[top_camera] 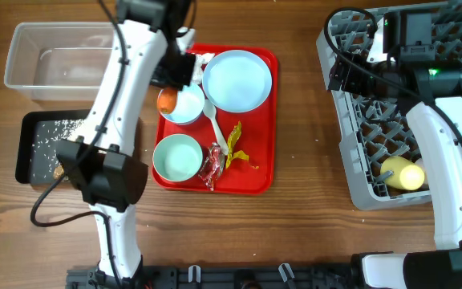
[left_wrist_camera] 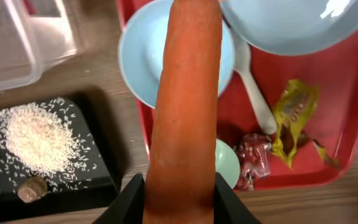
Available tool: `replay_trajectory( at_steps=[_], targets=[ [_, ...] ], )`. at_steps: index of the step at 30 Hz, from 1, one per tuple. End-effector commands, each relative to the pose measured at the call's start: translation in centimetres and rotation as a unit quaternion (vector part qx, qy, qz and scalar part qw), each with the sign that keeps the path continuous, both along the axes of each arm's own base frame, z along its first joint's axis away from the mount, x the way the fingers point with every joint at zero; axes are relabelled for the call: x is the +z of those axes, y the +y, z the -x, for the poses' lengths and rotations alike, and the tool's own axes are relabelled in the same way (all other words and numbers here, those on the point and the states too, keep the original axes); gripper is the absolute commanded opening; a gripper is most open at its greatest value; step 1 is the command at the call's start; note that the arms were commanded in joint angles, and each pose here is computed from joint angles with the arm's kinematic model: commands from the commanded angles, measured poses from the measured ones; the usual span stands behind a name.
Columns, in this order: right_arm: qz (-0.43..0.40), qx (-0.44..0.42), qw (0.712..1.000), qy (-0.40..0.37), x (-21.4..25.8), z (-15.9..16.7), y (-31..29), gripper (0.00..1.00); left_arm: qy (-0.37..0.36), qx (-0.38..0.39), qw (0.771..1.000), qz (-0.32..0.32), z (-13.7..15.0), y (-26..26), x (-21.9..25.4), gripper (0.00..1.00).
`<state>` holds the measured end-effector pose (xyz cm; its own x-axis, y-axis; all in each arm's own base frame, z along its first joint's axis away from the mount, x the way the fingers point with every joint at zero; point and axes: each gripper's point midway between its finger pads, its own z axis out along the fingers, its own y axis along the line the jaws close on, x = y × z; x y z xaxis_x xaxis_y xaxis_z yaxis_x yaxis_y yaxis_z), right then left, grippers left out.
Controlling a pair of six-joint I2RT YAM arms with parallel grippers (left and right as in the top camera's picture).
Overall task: Sort waste into correct bins and load items into the dishwasher rack
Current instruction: 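Carry the carrot left and set it on the black tray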
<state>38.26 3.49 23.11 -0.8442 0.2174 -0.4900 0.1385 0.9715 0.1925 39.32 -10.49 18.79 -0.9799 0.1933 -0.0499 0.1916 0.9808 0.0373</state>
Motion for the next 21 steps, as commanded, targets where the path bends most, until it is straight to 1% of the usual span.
replay_trajectory(
  at_steps=[1,4,6,7,10,11,14,15,17,18,19,20,21],
  targets=[
    [0.01,0.001,1.0,-0.006,0.3,-0.2,-0.3,0.91,-0.013,0.052,0.999,0.001,-0.4,1.8,0.9,0.1],
    [0.011,0.001,1.0,-0.002,0.2,-0.1,-0.3,0.91,-0.014,0.075,0.997,-0.001,-0.6,3.3,1.0,0.09],
    [0.012,0.0,1.0,-0.002,0.2,-0.1,-0.3,0.91,-0.003,0.105,0.995,-0.005,0.1,5.6,0.8,0.09],
    [0.012,0.0,1.0,-0.002,0.2,-0.1,-0.3,0.91,0.008,0.119,0.993,-0.007,0.9,6.8,0.6,0.09],
    [0.012,0.0,1.0,-0.006,0.3,-0.2,-0.3,0.92,0.047,0.205,0.977,-0.022,4.6,12.8,-0.2,0.07],
    [0.012,0.0,1.0,-0.007,0.3,-0.3,-0.3,0.92,0.06,0.242,0.968,-0.023,6.1,14.9,-0.4,0.06],
    [0.011,0.0,1.0,-0.01,0.4,-0.4,-0.3,0.92,0.089,0.327,0.94,-0.022,8.6,19.6,-1.7,0.06],
    [0.011,0.0,1.0,-0.01,0.4,-0.4,-0.3,0.92,0.098,0.363,0.926,-0.02,9.5,21.9,-3.3,0.07],
    [0.011,0.0,1.0,-0.009,0.4,-0.4,-0.3,0.92,0.105,0.412,0.905,-0.015,10.7,24.4,-6.2,0.07],
    [0.012,0.0,1.0,-0.009,0.4,-0.4,-0.3,0.92,0.105,0.448,0.888,-0.01,11.3,25.5,-8.0,0.04],
    [0.011,0.0,1.0,-0.01,0.4,-0.4,-0.3,0.92,0.095,0.471,0.877,0.012,11.4,26.3,-10.0,0.04],
    [0.011,0.0,1.0,-0.011,0.4,-0.4,-0.3,0.92,0.086,0.484,0.871,0.019,11.5,26.9,-11.3,0.04],
    [0.011,0.0,1.0,-0.01,0.4,-0.4,-0.3,0.92,0.07,0.512,0.856,0.018,11.5,27.8,-12.6,0.04]
  ],
)
